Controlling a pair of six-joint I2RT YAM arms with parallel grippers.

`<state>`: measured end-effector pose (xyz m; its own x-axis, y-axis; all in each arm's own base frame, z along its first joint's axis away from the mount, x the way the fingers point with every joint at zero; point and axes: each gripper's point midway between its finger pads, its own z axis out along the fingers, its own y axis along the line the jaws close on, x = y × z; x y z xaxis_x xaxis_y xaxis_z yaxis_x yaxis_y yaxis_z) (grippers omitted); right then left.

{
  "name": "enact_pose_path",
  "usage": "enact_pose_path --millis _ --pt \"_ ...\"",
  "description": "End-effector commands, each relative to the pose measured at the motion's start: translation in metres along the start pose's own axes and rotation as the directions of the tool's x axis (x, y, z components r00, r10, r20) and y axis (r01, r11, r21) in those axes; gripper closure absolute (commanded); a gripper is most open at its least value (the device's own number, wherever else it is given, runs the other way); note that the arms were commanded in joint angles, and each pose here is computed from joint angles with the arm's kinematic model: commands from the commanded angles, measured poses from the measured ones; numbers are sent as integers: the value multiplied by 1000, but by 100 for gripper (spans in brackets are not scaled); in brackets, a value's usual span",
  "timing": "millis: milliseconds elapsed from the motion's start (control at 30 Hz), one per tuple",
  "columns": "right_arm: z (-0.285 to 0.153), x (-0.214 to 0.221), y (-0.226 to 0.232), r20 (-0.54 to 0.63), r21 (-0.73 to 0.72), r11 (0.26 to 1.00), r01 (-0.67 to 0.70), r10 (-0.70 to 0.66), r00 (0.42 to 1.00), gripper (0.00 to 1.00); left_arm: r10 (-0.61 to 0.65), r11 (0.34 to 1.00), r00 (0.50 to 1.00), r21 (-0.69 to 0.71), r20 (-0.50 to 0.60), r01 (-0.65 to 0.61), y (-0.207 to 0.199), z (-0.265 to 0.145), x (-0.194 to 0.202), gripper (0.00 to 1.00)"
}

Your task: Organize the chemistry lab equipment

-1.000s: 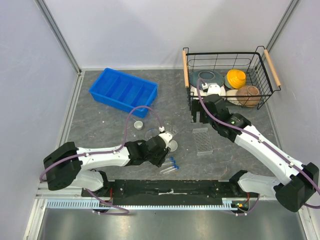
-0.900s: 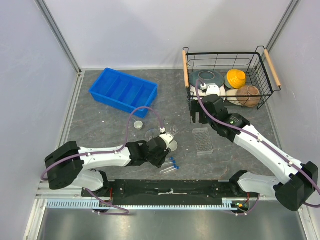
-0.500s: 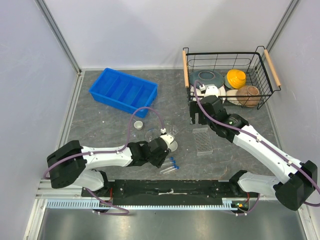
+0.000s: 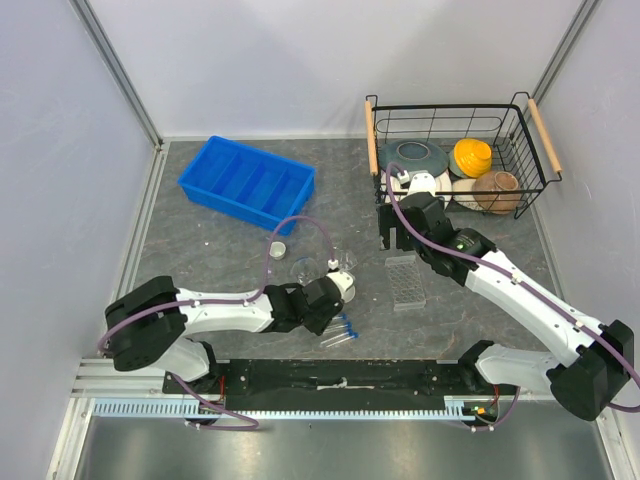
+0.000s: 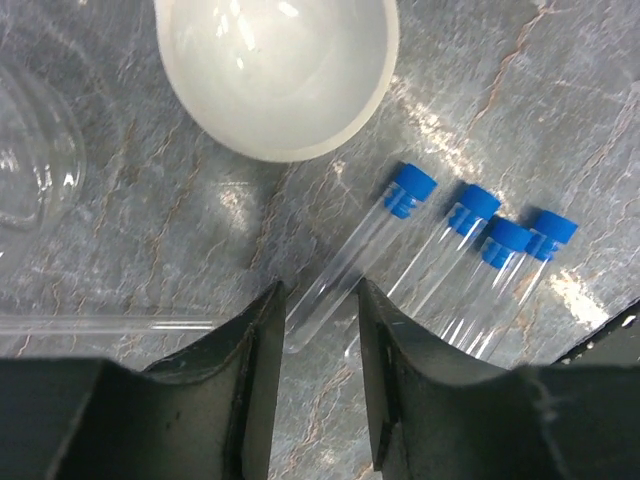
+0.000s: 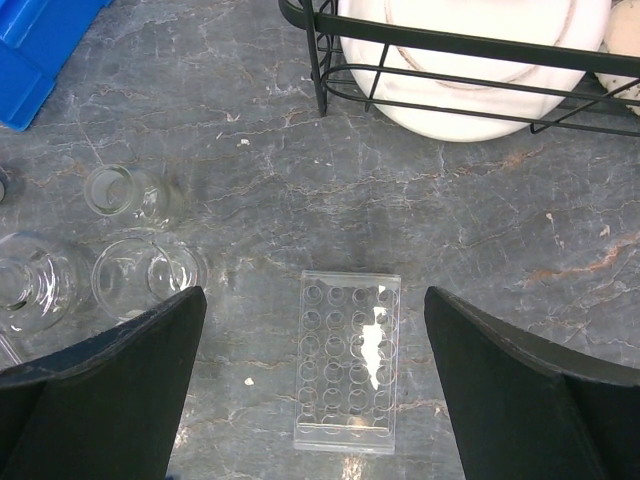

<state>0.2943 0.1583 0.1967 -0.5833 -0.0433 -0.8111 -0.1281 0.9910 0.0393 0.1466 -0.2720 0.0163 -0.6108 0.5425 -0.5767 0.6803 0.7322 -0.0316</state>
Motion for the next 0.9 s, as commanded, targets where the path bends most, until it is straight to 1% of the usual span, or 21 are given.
enact_pose_path --millis 0,33,67,133,167,333,400,667,867 --pt "0 1 -3 14 20 1000 4 -4 1000 2 39 999 999 31 -3 -39 -13 6 -6 60" --pt "0 2 -4 13 21 1000 3 -3 1000 2 46 998 999 32 -18 -45 -14 8 -2 62" --pt "0 2 -3 15 21 1000 0 -1 1000 2 49 998 999 36 -22 -48 -15 8 -2 67" --pt "-1 4 -4 13 20 1000 1 -1 1000 2 58 998 998 37 -33 -57 -17 10 1 71" --pt "-1 5 -4 13 22 1000 -2 2 1000 2 58 998 998 38 -35 -57 -18 10 1 76" --pt "-3 8 -6 11 21 1000 -8 8 1000 2 69 997 996 42 -48 -67 -20 12 3 84" --pt "-5 8 -7 13 22 1000 -14 14 1000 2 77 996 995 45 -56 -75 -22 12 4 89" --pt "-13 5 -8 21 17 999 -36 35 999 2 113 993 993 43 -41 -111 -26 0 -3 97" --pt "-20 5 -10 22 16 999 -48 47 999 2 153 988 988 26 -10 -153 -24 -12 -17 98"
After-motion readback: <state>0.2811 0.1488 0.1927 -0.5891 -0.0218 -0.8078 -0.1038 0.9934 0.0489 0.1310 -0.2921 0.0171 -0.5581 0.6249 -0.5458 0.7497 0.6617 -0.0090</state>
